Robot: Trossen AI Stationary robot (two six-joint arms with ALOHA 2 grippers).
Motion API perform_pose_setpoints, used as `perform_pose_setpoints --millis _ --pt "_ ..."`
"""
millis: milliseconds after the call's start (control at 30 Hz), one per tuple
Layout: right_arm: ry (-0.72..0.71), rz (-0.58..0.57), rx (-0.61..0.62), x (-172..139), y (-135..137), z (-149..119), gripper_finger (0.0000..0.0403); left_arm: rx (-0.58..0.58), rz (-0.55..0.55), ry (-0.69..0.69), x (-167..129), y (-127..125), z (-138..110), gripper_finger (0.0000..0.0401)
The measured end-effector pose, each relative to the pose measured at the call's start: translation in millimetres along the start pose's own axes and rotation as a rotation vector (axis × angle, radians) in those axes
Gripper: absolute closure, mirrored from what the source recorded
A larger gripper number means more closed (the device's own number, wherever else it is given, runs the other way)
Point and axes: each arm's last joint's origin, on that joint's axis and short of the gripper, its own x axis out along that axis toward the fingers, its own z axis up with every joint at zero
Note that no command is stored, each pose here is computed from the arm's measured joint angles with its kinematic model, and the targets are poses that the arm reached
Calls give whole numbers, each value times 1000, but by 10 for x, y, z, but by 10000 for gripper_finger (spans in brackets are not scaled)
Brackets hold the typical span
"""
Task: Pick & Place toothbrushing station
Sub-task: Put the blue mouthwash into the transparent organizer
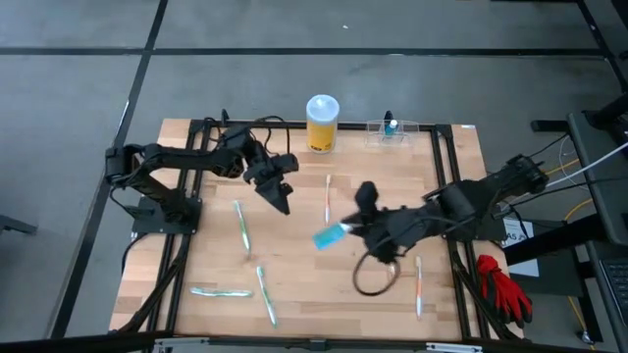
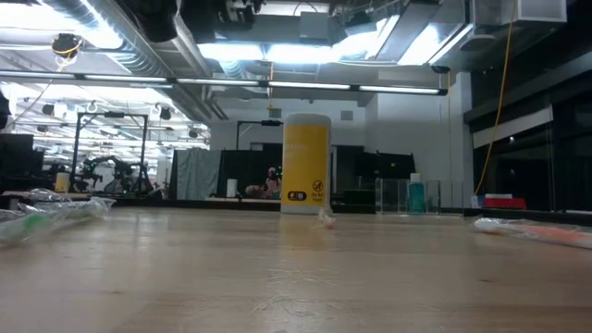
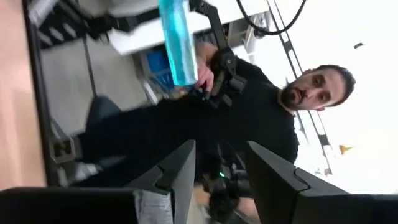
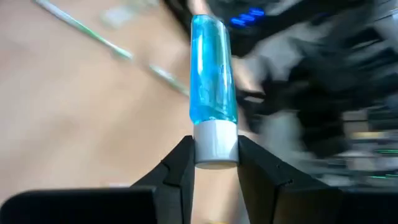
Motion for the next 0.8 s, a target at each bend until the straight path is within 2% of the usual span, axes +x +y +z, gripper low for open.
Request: perform_pose_setpoints --millis 133,267,433,600,733,800 --pt "-37 234 270 -287 -10 -166 307 80 5 -20 -25 19 18 273" --pt "11 333 455 -491 -24 -313 307 120 -1 -22 21 16 6 278" --pt "-62 455 600 -680 -80 -367 307 194 -34 -4 207 -12 -55 284" --pt "-109 614 689 -620 -195 -452 307 353 -14 0 426 -3 -73 296" --pt "-151 788 759 -390 -219 -590 307 443 84 -21 517 59 -78 304" --pt "-142 852 793 -266 -201 -690 307 444 171 -22 500 97 -115 307"
